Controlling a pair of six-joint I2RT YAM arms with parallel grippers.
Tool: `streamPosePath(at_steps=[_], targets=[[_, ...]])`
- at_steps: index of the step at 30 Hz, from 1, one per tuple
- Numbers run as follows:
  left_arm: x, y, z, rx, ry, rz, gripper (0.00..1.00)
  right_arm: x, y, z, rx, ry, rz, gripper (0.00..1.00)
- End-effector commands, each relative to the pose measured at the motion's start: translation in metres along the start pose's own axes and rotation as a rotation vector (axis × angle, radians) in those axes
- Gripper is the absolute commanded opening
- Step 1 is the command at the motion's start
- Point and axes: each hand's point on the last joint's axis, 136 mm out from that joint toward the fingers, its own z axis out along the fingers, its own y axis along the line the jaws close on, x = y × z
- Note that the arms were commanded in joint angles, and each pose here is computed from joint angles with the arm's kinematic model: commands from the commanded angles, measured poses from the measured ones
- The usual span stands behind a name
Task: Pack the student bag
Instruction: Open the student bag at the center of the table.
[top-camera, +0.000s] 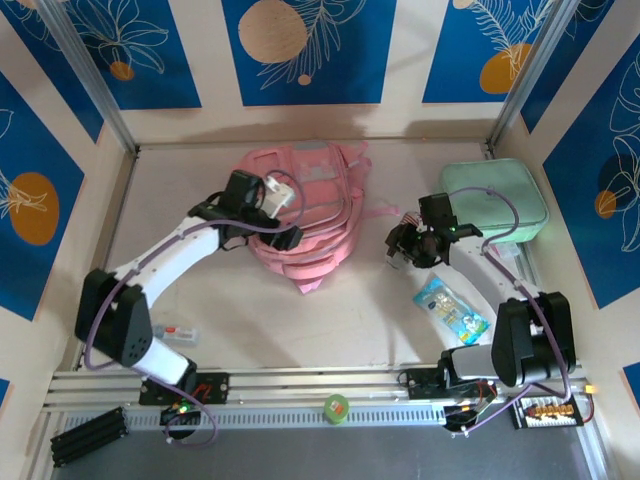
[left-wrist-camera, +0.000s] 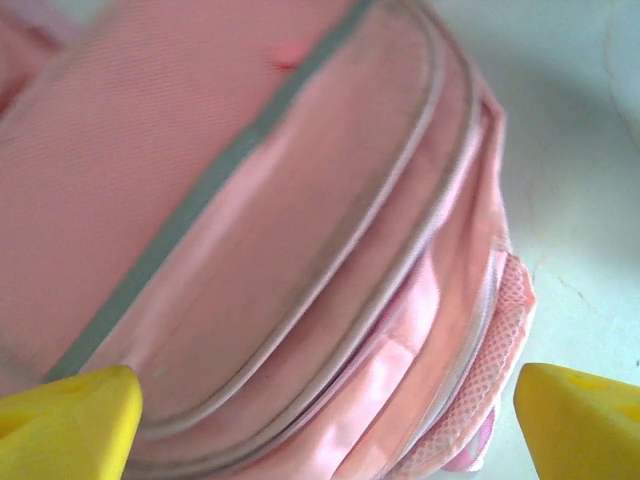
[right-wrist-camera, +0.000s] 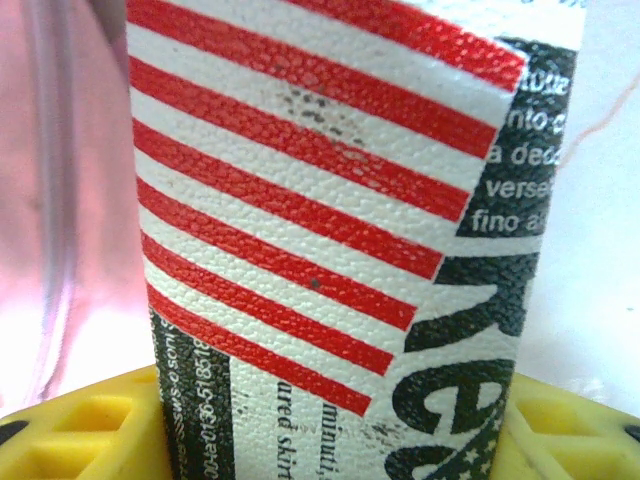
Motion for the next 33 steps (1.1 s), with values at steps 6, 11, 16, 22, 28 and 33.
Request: streamPosePath(at_steps=[6,11,16,22,28,33], targets=[[-0.004,-0.003,0.036,0.076,0.135,0.38,0.87,0.017,0.025,-0.006,-0.158,0.042,0.007,0.53],[-0.006,0.01,0.054,0.074,0.232,0.454,0.81,0.023,0.029,-0.004,-0.186,0.05,0.009,0.53],[-0.01,0.011,0.062,0.098,0.259,0.512,0.79,0.026,0.033,-0.002,-0.193,0.049,0.002,0.53],[-0.004,0.015,0.072,0.099,0.324,0.592,0.81,0.027,0.037,-0.001,-0.194,0.05,-0.006,0.53],[-0.007,0.031,0.081,-0.009,0.394,0.68,0.73,0.027,0.038,-0.001,-0.195,0.05,-0.002,0.53],[-0.026,0.023,0.067,-0.036,0.365,0.677,0.55,0.028,0.041,-0.002,-0.202,0.05,-0.008,0.53]])
